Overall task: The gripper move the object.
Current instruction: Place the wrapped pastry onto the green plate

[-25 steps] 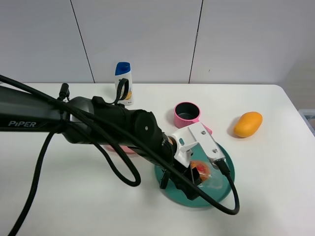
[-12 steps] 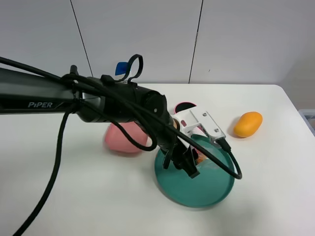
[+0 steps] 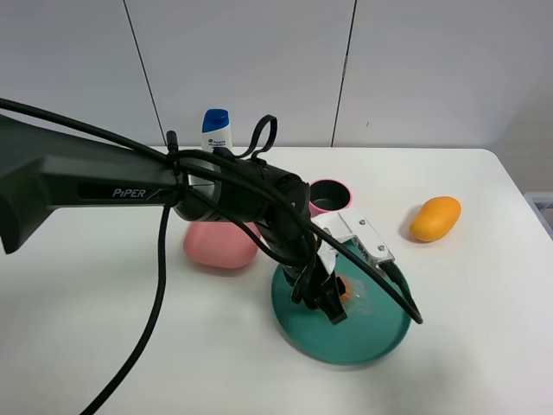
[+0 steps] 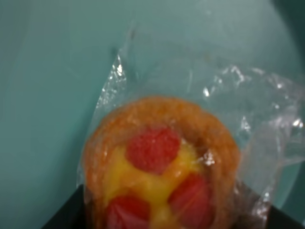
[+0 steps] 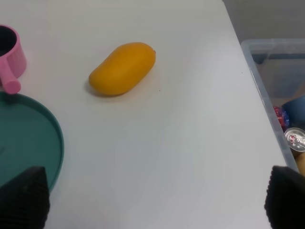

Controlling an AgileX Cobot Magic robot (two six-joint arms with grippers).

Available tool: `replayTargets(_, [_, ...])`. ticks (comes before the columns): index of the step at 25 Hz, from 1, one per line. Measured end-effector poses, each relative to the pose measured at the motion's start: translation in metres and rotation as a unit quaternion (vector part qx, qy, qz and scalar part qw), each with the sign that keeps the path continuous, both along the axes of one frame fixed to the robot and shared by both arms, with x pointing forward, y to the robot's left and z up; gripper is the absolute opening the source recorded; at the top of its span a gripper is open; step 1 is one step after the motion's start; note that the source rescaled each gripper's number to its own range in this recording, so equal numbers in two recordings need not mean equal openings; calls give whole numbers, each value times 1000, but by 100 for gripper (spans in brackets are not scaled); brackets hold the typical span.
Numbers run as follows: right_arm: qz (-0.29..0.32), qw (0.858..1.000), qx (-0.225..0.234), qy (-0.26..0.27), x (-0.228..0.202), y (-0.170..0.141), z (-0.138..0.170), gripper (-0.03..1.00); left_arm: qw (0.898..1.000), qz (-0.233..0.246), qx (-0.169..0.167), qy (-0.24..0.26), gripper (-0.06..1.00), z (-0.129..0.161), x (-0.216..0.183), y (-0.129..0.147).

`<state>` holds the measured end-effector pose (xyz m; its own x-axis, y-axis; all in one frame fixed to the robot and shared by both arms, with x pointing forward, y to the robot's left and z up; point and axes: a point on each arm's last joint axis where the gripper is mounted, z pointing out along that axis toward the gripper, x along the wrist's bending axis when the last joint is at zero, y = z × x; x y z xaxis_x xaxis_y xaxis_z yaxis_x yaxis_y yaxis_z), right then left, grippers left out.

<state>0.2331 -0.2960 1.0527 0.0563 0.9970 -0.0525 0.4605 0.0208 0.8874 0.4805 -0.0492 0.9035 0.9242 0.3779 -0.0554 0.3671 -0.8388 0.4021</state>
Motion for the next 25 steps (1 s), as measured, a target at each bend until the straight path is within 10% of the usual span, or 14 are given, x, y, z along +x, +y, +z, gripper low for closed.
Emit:
replayTargets(22, [0, 1000, 0, 0, 0, 0, 0, 100, 1000, 17, -5, -5, 1, -11, 5, -2])
replayTargets(25, [0, 1000, 0, 0, 0, 0, 0, 100, 1000, 27, -12, -6, 28, -11, 7, -3])
